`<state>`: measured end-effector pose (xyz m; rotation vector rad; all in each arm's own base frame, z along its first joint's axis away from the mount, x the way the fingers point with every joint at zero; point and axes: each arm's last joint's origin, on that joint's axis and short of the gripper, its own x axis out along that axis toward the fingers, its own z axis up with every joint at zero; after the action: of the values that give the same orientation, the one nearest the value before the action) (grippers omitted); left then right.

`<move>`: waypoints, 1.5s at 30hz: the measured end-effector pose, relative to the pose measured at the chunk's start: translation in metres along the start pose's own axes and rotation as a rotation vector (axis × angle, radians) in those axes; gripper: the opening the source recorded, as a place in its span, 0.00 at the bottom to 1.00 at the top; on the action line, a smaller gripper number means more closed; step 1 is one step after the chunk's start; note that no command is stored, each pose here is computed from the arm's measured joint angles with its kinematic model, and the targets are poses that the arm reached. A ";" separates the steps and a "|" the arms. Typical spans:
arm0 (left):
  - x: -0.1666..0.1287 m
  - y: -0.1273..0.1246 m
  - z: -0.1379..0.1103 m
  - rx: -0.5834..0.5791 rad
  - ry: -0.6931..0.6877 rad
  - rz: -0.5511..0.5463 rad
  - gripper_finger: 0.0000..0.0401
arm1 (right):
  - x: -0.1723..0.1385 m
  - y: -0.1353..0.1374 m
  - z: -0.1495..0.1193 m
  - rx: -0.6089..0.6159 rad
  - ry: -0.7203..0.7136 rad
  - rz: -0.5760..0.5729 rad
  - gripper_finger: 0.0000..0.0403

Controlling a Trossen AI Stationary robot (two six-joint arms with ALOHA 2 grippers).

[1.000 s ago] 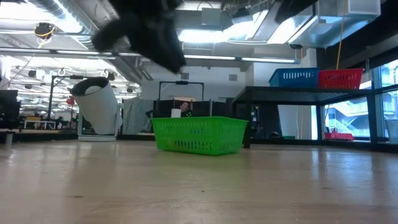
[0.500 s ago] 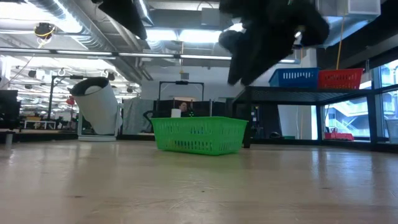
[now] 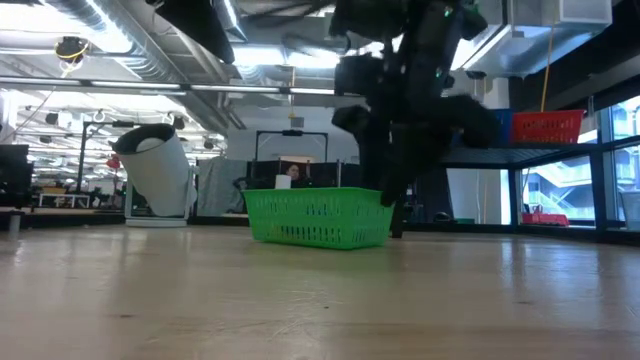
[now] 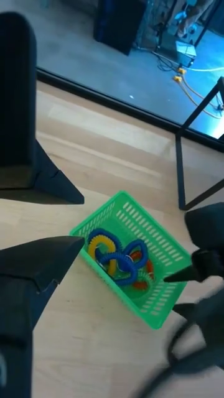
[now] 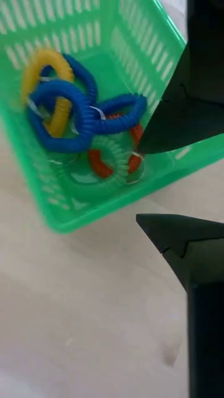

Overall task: Pick & Place Office Desk Supplies
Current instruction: Put the green bin containing spring keychains on the shelf

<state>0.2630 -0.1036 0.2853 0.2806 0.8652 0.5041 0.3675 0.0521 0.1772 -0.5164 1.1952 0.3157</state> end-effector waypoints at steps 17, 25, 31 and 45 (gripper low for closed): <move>-0.001 -0.001 0.000 -0.108 -0.001 -0.002 0.15 | 0.017 -0.002 -0.005 0.003 0.054 0.017 0.05; -0.007 -0.006 -0.005 -0.069 -0.001 -0.016 0.11 | 0.002 0.011 0.000 -0.002 0.042 0.020 0.02; -0.011 -0.008 -0.009 -0.054 0.013 -0.010 0.06 | -0.044 0.026 0.009 -0.045 -0.065 -0.043 0.02; -0.012 -0.007 -0.010 -0.063 -0.003 0.035 0.01 | -0.158 -0.023 -0.042 0.193 -0.196 -0.372 0.02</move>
<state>0.2506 -0.1151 0.2836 0.2388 0.8412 0.5624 0.2911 0.0164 0.3195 -0.5152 0.9060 -0.0667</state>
